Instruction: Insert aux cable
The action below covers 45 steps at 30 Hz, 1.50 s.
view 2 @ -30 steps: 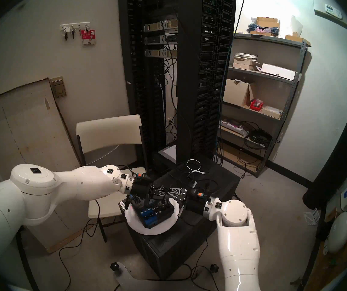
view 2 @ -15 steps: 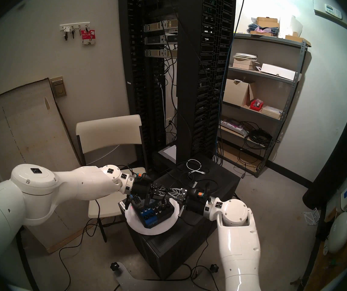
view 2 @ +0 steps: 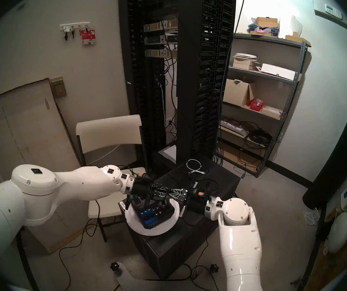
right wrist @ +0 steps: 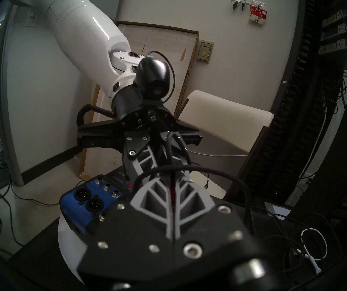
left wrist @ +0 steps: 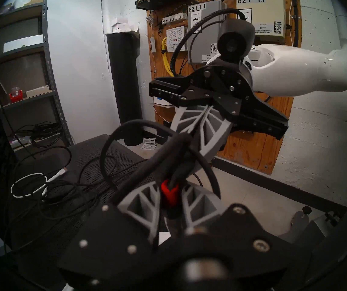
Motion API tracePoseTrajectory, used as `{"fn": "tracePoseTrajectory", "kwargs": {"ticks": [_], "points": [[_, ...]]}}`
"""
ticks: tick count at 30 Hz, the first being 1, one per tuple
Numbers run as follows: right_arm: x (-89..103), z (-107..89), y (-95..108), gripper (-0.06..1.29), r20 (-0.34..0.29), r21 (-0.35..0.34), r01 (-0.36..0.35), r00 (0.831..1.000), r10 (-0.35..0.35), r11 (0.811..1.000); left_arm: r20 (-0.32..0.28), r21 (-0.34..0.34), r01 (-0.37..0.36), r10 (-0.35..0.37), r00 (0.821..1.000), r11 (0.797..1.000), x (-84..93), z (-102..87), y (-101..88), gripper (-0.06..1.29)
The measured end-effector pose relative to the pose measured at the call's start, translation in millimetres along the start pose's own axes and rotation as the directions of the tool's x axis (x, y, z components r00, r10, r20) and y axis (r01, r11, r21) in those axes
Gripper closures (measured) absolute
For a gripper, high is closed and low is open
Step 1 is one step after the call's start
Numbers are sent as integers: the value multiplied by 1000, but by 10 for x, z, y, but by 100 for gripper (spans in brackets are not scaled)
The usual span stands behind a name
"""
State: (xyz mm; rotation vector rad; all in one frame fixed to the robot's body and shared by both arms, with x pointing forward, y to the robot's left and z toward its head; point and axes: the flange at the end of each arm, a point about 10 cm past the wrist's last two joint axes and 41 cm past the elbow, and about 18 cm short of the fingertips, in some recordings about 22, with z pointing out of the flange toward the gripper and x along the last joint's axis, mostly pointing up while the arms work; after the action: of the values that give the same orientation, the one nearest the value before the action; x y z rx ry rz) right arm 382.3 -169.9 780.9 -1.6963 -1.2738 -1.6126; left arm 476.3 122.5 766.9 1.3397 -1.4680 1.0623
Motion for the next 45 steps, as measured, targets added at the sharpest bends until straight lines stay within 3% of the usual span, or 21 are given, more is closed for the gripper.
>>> {"fn": "tracePoseTrajectory", "kwargs": {"ticks": [10,33,38,45], "points": [[-5,-5,-10,125,-1,1,-2,1000,2,1000,-5,-3,3,-3,1000,1000,-4,-3,8,111],[-1,-3,-30,125,-8,-6,-1,1000,1,1000,3,-42,-12,12,1000,999,37,-45,-56,104],[3,-5,-29,125,-10,-9,2,1000,-2,1000,3,-59,-14,14,1000,998,60,-56,-76,116],[13,-14,-17,125,-13,-15,5,1000,-5,1000,3,-60,-8,8,1000,998,87,-59,-113,117]]}}
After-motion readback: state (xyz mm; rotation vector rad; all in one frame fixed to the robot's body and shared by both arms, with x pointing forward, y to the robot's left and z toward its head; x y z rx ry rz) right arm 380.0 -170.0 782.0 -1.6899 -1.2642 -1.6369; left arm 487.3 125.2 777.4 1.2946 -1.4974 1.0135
